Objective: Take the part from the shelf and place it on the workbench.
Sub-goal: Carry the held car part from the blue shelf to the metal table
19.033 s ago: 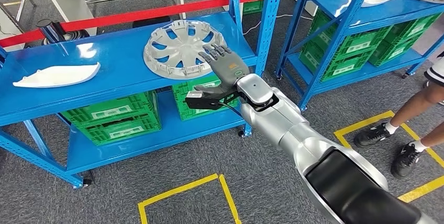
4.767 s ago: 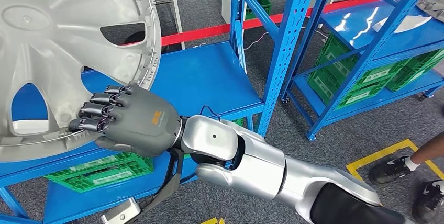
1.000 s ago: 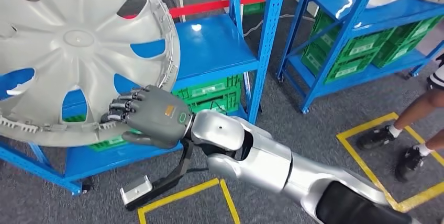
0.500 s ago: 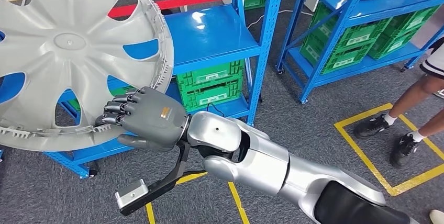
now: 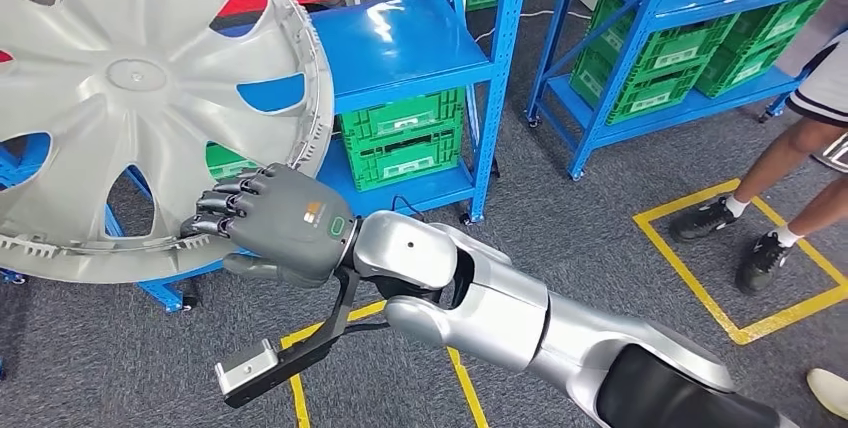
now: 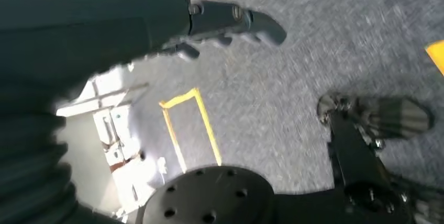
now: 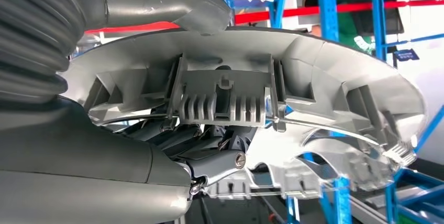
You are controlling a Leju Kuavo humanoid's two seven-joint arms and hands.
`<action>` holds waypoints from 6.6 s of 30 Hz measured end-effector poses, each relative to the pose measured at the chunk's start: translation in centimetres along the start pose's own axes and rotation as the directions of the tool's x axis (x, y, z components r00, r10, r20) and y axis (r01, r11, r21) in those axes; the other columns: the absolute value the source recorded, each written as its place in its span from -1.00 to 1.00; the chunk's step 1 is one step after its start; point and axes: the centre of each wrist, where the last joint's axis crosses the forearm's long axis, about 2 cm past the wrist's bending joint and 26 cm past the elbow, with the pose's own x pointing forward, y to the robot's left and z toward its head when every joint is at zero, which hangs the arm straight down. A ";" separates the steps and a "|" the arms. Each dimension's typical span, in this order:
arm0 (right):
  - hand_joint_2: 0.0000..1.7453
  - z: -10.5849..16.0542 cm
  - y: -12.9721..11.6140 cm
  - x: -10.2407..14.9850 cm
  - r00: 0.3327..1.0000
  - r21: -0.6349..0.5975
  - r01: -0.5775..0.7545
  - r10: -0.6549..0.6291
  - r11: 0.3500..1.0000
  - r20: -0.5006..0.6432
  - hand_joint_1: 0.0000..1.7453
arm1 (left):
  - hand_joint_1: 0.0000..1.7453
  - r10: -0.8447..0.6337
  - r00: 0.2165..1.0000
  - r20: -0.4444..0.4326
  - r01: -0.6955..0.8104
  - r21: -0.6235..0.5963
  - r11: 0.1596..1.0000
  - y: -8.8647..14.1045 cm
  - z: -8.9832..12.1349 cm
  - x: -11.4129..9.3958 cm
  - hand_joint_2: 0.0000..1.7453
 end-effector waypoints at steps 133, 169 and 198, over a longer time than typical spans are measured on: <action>1.00 2.9 2.4 -0.4 0.997 -0.035 -0.080 0.079 0.996 -0.025 1.00 | -1.00 -0.064 0.998 -0.013 0.064 0.006 0.998 0.0 0.0 -0.2 1.00; 1.00 3.4 2.4 -0.2 0.993 -0.024 -0.107 0.106 0.994 -0.046 1.00 | -1.00 -0.096 0.995 -0.008 0.096 0.013 0.995 -0.1 0.0 0.2 1.00; 1.00 3.9 2.0 1.1 0.990 -0.026 -0.129 0.128 0.991 -0.055 1.00 | -1.00 -0.099 0.995 -0.017 0.099 0.007 0.995 -0.4 0.0 -0.3 1.00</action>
